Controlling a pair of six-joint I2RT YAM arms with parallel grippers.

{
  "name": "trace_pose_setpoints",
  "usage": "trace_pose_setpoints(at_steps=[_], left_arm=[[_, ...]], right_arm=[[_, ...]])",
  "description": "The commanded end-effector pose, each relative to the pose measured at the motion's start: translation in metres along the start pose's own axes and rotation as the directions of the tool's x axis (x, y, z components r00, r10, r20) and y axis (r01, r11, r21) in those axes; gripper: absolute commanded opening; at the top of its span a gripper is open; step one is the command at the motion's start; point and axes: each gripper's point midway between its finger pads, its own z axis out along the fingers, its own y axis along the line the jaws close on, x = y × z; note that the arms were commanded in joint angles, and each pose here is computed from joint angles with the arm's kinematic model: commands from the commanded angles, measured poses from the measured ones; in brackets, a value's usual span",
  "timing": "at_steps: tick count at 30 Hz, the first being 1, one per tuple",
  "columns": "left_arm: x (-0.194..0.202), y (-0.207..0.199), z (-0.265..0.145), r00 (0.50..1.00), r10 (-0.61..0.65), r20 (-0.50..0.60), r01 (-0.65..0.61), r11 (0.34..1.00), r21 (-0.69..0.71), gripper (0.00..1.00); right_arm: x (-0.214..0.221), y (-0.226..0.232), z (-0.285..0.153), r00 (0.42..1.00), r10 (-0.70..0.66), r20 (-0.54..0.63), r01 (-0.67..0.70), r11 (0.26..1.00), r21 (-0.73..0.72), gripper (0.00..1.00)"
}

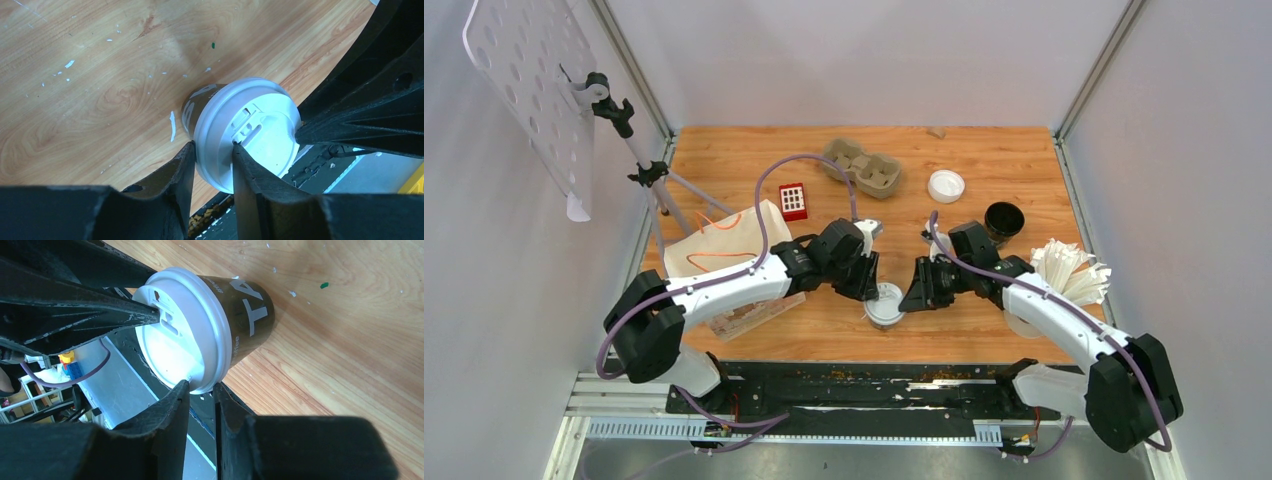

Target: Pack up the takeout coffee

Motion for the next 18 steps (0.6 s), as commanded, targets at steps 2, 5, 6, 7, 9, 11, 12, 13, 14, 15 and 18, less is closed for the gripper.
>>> trace_pose_setpoints(at_steps=[2, 5, 6, 7, 9, 11, 12, 13, 14, 15, 18], left_arm=[[0.016, 0.015, 0.006, 1.0, 0.002, -0.027, -0.003, 0.999, -0.041, 0.36], [0.023, 0.018, 0.009, 1.0, 0.008, -0.027, -0.009, 0.999, -0.033, 0.34], [0.024, 0.017, 0.011, 1.0, 0.013, -0.024, -0.014, 1.0, -0.019, 0.34], [0.023, 0.013, 0.012, 1.0, 0.02, -0.01, -0.02, 1.0, 0.007, 0.34], [0.02, 0.005, 0.013, 0.999, 0.034, 0.008, -0.035, 0.997, 0.062, 0.33], [0.012, -0.004, 0.014, 0.998, 0.053, 0.033, -0.056, 0.993, 0.1, 0.33], [0.008, -0.007, 0.014, 0.997, 0.064, 0.042, -0.068, 0.992, 0.108, 0.33], [0.003, -0.009, 0.015, 0.996, 0.077, 0.049, -0.082, 0.99, 0.112, 0.33], [0.0, -0.01, 0.017, 0.995, 0.089, 0.05, -0.094, 0.989, 0.112, 0.33], [-0.002, -0.011, 0.018, 0.994, 0.099, 0.049, -0.105, 0.988, 0.115, 0.33], [-0.008, -0.014, 0.02, 0.99, 0.125, 0.057, -0.131, 0.984, 0.121, 0.33]], right_arm=[[0.013, -0.035, 0.012, 1.0, 0.012, 0.001, -0.012, 0.994, 0.11, 0.22], [0.018, -0.042, 0.013, 1.0, 0.015, -0.002, -0.015, 0.991, 0.133, 0.22], [0.019, -0.043, 0.013, 1.0, 0.018, -0.002, -0.017, 0.99, 0.137, 0.22], [0.019, -0.043, 0.012, 1.0, 0.015, 0.0, -0.015, 0.991, 0.135, 0.22], [0.014, -0.036, 0.009, 1.0, -0.001, 0.012, 0.0, 0.993, 0.117, 0.23], [0.005, -0.025, 0.002, 0.999, -0.029, 0.041, 0.024, 0.995, 0.1, 0.27], [-0.001, -0.02, -0.002, 0.997, -0.045, 0.056, 0.04, 0.995, 0.095, 0.29], [-0.005, -0.015, -0.007, 0.996, -0.059, 0.07, 0.053, 0.994, 0.091, 0.31], [-0.009, -0.012, -0.011, 0.994, -0.072, 0.081, 0.065, 0.994, 0.094, 0.34], [-0.013, -0.009, -0.014, 0.992, -0.087, 0.09, 0.078, 0.992, 0.096, 0.36], [-0.022, -0.003, -0.022, 0.987, -0.124, 0.104, 0.113, 0.988, 0.106, 0.41]])
